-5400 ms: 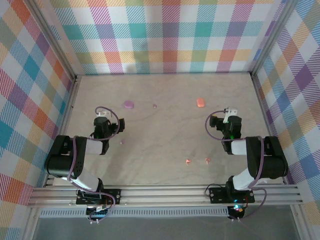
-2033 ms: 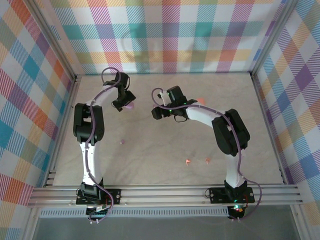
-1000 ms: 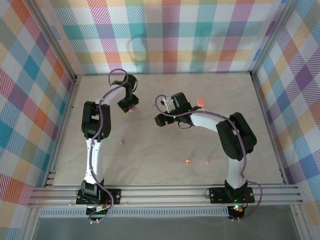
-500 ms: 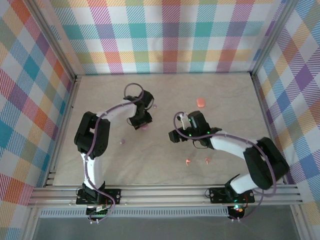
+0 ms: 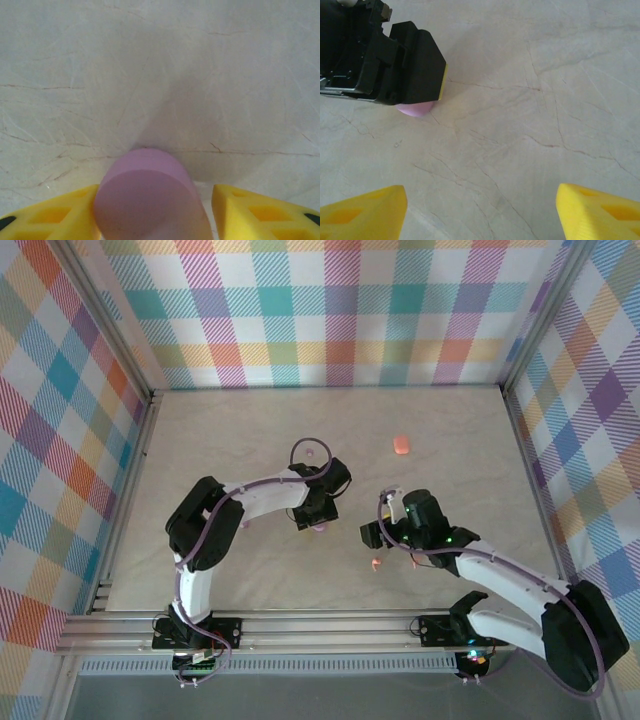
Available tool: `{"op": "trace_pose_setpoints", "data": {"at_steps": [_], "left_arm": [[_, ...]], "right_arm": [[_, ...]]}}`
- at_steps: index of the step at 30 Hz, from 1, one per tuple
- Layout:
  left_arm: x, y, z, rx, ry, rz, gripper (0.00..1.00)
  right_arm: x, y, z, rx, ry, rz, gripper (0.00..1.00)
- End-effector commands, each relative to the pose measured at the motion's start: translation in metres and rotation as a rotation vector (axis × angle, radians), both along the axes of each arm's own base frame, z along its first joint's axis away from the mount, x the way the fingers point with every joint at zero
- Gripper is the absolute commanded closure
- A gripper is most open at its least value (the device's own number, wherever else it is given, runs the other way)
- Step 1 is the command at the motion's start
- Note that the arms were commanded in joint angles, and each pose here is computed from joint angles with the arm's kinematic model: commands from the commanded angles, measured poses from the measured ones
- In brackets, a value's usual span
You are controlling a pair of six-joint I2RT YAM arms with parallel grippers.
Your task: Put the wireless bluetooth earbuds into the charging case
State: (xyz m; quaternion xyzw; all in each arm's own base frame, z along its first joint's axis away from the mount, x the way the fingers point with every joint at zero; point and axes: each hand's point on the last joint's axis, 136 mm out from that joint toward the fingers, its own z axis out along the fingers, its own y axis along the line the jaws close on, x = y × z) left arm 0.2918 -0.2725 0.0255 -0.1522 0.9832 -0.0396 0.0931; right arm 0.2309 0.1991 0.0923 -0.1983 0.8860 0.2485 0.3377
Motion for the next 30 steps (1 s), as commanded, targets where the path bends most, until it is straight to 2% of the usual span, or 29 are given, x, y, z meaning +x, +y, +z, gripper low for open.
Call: {"op": "trace_pose_setpoints", "data": {"at_steps": [1, 8, 14, 21, 30], "left_arm": [[0.003, 0.002, -0.001, 0.039, -0.005, -0.006, 0.38], [0.012, 0.001, 0.033, 0.043, -0.067, -0.068, 0.26], [0.023, 0.013, 0.087, 0.053, -0.203, -0.158, 0.17], [0.036, 0.065, 0.112, 0.034, -0.305, -0.157, 0.00], [0.035, 0.147, 0.119, -0.100, -0.372, -0.062, 0.00]], "right_arm": [[-0.008, -0.005, -0.006, -0.007, 0.042, -0.022, 0.22], [-0.009, -0.007, -0.001, -0.007, 0.037, -0.029, 0.25], [-0.002, 0.007, 0.001, -0.030, 0.015, 0.027, 0.28], [0.006, 0.044, -0.011, -0.124, 0.044, 0.118, 0.28], [0.008, 0.112, -0.038, -0.314, 0.027, 0.200, 0.26]]}}
